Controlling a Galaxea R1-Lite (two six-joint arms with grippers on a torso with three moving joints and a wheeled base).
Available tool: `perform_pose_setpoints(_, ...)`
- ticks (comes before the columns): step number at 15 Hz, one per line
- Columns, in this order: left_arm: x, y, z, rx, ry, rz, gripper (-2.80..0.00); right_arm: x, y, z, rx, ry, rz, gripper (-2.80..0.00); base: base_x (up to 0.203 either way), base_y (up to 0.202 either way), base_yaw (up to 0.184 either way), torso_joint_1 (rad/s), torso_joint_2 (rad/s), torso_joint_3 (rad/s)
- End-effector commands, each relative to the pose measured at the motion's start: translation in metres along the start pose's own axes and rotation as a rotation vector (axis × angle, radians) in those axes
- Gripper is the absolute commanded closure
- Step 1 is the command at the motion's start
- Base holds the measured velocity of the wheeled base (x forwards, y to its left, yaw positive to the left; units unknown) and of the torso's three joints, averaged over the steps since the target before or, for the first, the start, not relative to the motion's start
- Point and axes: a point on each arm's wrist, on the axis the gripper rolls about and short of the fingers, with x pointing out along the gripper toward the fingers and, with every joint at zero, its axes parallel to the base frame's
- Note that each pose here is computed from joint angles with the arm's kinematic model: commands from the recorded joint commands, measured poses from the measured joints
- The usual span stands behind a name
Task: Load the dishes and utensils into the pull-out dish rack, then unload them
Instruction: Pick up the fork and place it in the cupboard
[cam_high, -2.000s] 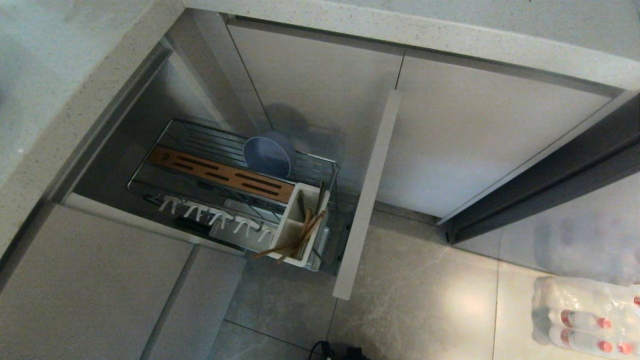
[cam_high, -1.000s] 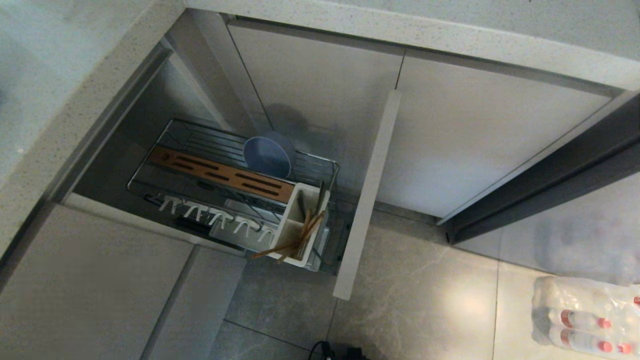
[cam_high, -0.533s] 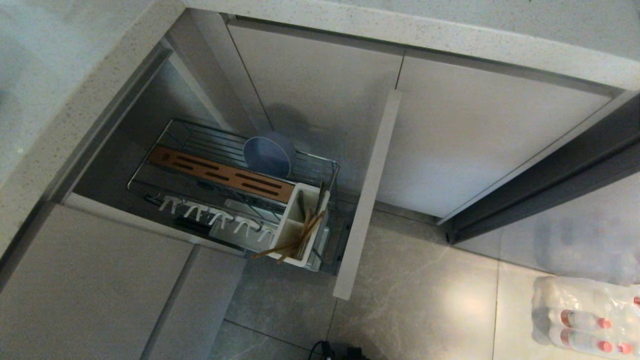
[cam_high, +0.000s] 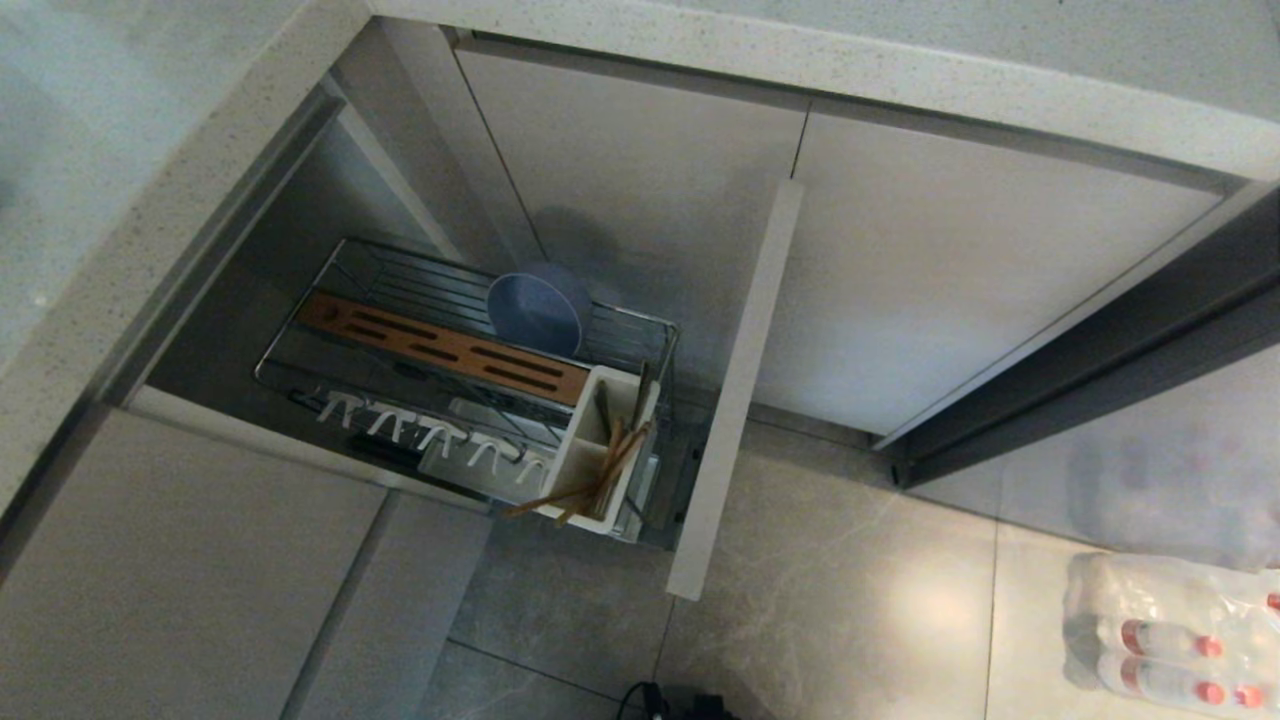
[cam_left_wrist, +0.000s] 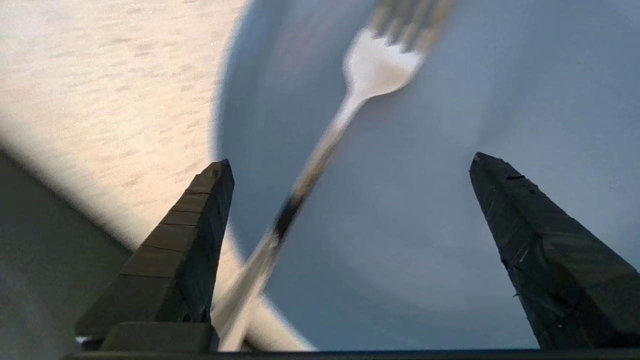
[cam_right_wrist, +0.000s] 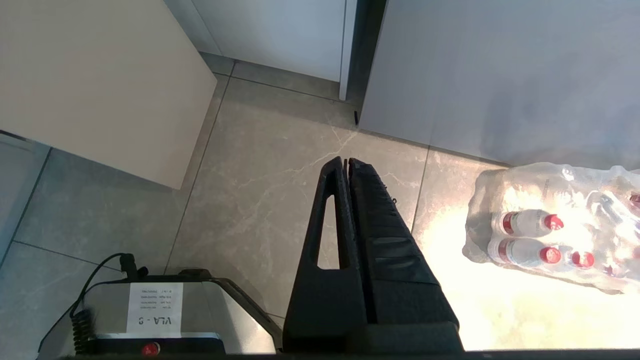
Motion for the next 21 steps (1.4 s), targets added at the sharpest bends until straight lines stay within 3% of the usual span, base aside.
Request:
perform_pose_setpoints(1,0.0039,0.0017,-0.0012,-0.008,0.006,-0.024,-2.80,0.0001,0.0000,0.0000,0.000,0.001,0.000,0.00,0.000,0.000,0.000,0.000,0.00,0.000)
perform_pose_setpoints(13,0.0047,-0.0010,-0.0045,-0.022,-0.011,-0.125,-2.80,0.0001,0.0000,0.0001,0.000,0.001,0.000,0.00,0.000,0.000,0.000,0.000,0.00,0.000)
perform_pose_setpoints(21,0.0114,0.0030,-0.0080,-0.038,0.008,-0.130,-2.80,0.0000,0.0000,0.0000,0.000,0.000,0.000,0.00,0.000,0.000,0.000,0.000,0.00,0.000)
